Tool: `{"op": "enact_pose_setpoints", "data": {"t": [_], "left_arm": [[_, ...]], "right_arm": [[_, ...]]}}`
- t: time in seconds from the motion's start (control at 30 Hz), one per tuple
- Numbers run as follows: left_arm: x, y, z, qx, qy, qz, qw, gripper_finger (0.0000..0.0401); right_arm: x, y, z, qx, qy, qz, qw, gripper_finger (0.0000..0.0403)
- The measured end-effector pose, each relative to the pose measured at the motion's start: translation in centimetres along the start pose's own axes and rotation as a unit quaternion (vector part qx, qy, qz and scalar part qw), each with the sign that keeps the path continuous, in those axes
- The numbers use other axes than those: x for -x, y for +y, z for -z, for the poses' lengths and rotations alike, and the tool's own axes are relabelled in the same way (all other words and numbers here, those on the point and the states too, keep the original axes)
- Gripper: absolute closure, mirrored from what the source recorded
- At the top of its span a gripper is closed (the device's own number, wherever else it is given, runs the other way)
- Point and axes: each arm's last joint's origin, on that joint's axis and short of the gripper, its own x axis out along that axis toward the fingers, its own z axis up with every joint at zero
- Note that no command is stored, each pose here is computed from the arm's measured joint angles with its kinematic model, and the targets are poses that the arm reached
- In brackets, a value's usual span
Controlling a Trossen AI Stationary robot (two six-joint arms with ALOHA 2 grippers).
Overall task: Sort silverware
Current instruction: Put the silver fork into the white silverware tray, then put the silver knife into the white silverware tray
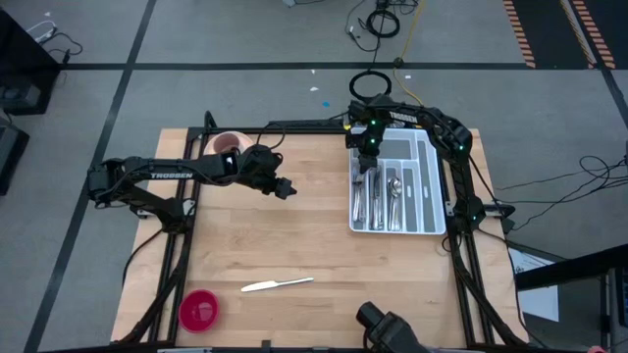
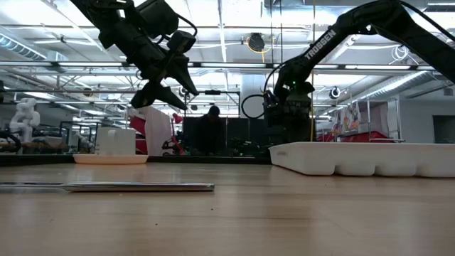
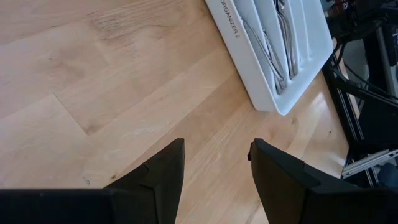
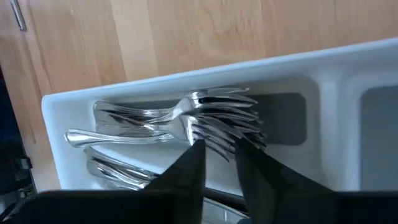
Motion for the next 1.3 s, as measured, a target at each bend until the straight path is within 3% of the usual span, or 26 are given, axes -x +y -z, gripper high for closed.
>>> {"op": "enact_pose_setpoints", "data": {"t": [0.17,0.3,0.5,0.63,0.73,0.8,0.87,0.93,1.13,1.3], "left_arm": [[0.0,0.0,0.0,-0.01,0.0,0.0,1.0,0.0216],[0.0,0.0,0.0,-0.015,0.001,0.0,1.0,0.0216],[0.0,-0.1,0.2,-0.059,0.023,0.023,0.998,0.0216],[0.4,-0.1,1.2,-0.114,0.073,0.024,0.991,0.0216],[1.2,-0.7,2.6,-0.189,0.127,-0.038,0.973,0.0216],[2.0,-1.5,3.5,-0.261,0.152,-0.095,0.949,0.0216],[2.7,-2.7,4.2,-0.324,0.157,-0.142,0.922,0.0216],[3.1,-4.0,4.7,-0.353,0.139,-0.156,0.912,0.0216],[3.4,-6.6,5.6,-0.308,0.12,-0.134,0.934,0.0216],[1.7,-7.6,7.5,-0.299,0.152,-0.145,0.931,0.0216]], "right_arm": [[-0.1,0.7,0.0,0.003,0.013,-0.008,1.0,0.0283],[0.2,1.8,0.0,0.012,0.03,0.002,0.999,0.0271],[2.8,4.7,0.2,0.059,0.048,0.089,0.993,0.0269],[5.5,7.3,0.7,0.086,0.034,0.147,0.985,0.0261],[7.7,9.5,1.5,0.105,0.01,0.188,0.976,0.0252],[9.1,11.0,2.1,0.117,-0.012,0.206,0.971,0.0245],[10.5,12.3,2.6,0.122,-0.043,0.224,0.966,0.0238],[11.7,13.5,3.2,0.124,-0.075,0.24,0.96,0.0231],[13.9,15.8,4.3,0.111,-0.141,0.274,0.945,0.0225],[14.1,16.2,4.5,0.093,-0.141,0.294,0.941,0.0225]]}}
